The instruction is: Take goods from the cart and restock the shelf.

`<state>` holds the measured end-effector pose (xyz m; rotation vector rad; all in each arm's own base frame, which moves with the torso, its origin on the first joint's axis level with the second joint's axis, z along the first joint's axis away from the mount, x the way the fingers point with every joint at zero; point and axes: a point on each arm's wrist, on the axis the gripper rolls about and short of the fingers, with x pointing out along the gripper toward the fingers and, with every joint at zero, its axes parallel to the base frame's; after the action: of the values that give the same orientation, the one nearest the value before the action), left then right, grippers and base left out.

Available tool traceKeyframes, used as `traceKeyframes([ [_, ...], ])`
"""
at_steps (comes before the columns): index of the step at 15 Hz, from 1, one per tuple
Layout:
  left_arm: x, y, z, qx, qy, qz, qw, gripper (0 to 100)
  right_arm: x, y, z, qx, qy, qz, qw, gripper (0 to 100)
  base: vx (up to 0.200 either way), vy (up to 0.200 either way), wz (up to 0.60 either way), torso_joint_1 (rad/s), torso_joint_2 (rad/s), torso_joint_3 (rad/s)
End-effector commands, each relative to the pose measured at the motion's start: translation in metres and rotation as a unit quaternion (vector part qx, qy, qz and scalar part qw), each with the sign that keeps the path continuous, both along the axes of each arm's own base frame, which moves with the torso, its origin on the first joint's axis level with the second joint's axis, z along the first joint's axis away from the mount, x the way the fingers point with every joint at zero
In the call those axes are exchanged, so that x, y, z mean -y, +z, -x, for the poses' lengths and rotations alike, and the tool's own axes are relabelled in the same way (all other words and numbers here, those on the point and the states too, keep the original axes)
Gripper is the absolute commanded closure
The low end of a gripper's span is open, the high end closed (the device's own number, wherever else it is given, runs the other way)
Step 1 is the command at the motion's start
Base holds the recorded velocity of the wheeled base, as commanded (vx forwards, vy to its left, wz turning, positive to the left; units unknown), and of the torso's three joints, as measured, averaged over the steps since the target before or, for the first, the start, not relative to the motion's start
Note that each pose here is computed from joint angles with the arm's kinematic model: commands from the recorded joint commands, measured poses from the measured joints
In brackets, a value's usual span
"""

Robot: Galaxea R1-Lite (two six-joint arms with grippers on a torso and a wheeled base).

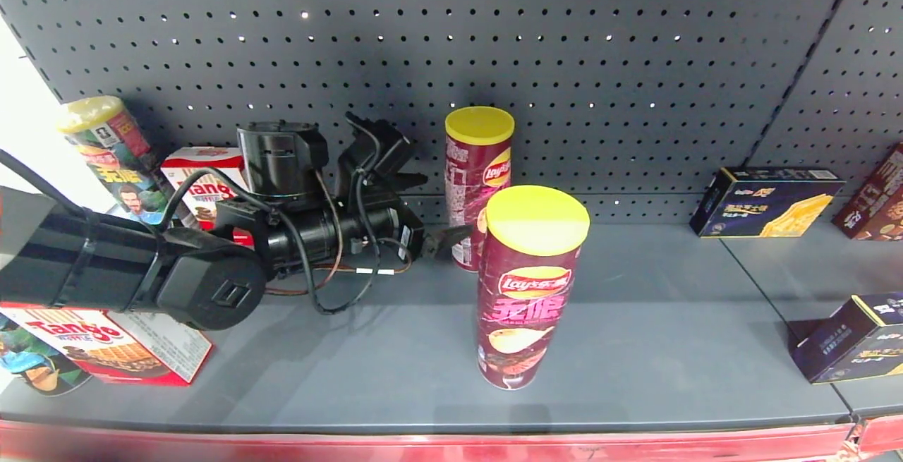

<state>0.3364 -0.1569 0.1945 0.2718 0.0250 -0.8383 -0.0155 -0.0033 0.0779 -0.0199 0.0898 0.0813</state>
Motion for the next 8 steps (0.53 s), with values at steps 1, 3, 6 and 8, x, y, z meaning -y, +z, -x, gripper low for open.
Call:
traceKeyframes([
  [1, -0.0009, 0.0037, 0.0003, 0.005, 0.007, 0.002, 1.0000, 0, 0.0000, 0.0000, -0.0001, -0.001, 0.000, 0.000, 1.000, 0, 0.000, 0.000, 0.00, 0.000, 0.00, 0.000],
  [3, -0.0012, 0.0042, -0.0015, 0.005, 0.033, 0.002, 0.9994, 0, 0.0000, 0.0000, -0.0001, -0.001, 0.000, 0.000, 1.000, 0, 0.000, 0.000, 0.00, 0.000, 0.00, 0.000],
  [6, -0.0016, 0.0042, -0.0018, 0.006, 0.044, 0.001, 0.9990, 0, 0.0000, 0.0000, -0.0001, -0.001, 0.000, 0.000, 1.000, 0, 0.000, 0.000, 0.00, 0.000, 0.00, 0.000],
  [8, -0.0045, 0.0034, -0.0037, 0.003, 0.062, 0.002, 0.9981, 0, 0.0000, 0.0000, -0.0001, -0.001, 0.000, 0.000, 1.000, 0, 0.000, 0.000, 0.00, 0.000, 0.00, 0.000],
])
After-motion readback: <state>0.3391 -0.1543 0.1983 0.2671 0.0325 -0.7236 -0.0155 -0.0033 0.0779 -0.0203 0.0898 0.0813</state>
